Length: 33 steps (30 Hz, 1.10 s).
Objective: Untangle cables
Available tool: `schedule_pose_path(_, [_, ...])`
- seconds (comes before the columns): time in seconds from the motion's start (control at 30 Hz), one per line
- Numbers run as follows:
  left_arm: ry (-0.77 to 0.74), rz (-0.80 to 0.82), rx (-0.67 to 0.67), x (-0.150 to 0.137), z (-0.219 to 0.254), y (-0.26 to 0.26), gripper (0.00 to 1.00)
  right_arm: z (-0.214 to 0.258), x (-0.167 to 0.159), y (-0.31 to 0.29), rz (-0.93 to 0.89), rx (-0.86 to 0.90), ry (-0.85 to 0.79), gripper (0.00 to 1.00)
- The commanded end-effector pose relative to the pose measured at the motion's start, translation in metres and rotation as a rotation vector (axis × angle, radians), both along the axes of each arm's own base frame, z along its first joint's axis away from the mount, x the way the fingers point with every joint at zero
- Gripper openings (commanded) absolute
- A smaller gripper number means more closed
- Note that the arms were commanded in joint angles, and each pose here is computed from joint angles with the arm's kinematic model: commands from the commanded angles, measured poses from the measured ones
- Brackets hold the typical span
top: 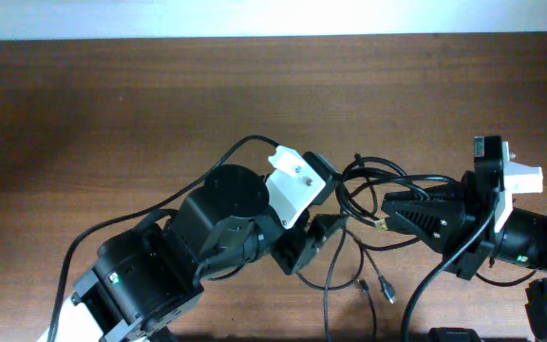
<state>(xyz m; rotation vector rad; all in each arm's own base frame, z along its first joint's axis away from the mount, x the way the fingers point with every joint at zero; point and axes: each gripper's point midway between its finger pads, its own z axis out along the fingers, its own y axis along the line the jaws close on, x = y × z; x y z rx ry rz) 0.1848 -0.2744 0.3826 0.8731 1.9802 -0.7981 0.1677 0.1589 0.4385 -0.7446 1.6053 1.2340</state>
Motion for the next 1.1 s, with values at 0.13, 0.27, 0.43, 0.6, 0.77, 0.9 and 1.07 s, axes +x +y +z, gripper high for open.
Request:
schedule_pose_path(0.13, [-0.034,-0.080,-0.010,-0.008,0.006,-0.006,0.17,0.006,-0.008,0.001,0.029,0.004,-0.024,0.04])
schedule_pose_path(0.27, [-0.051,-0.106,-0.050,-0.010,0.015,-0.012,0.12,0.006,-0.008,0.001,0.028,0.009,-0.010,0.05])
schedule_pose_path(0.43, [-0.052,-0.133,-0.071,-0.013,0.019,-0.016,0.10,0.006,-0.008,0.001,0.028,0.009,-0.010,0.08])
schedule_pose_path(0.6, [-0.042,-0.196,-0.106,-0.020,0.024,-0.026,0.12,0.006,-0.008,0.001,0.024,0.008,-0.010,0.18])
schedule_pose_path(0.77, [-0.044,-0.262,-0.152,-0.030,0.033,-0.032,0.13,0.006,-0.006,0.001,0.016,0.007,-0.010,0.19])
schedule_pose_path(0.9, [-0.046,-0.271,-0.160,-0.031,0.035,-0.033,0.17,0.006,-0.006,0.001,0.016,0.007,-0.010,0.27])
schedule_pose_path(1.07, [-0.046,-0.271,-0.159,-0.031,0.035,-0.033,0.22,0.006,-0.005,0.000,0.009,0.006,-0.010,0.13])
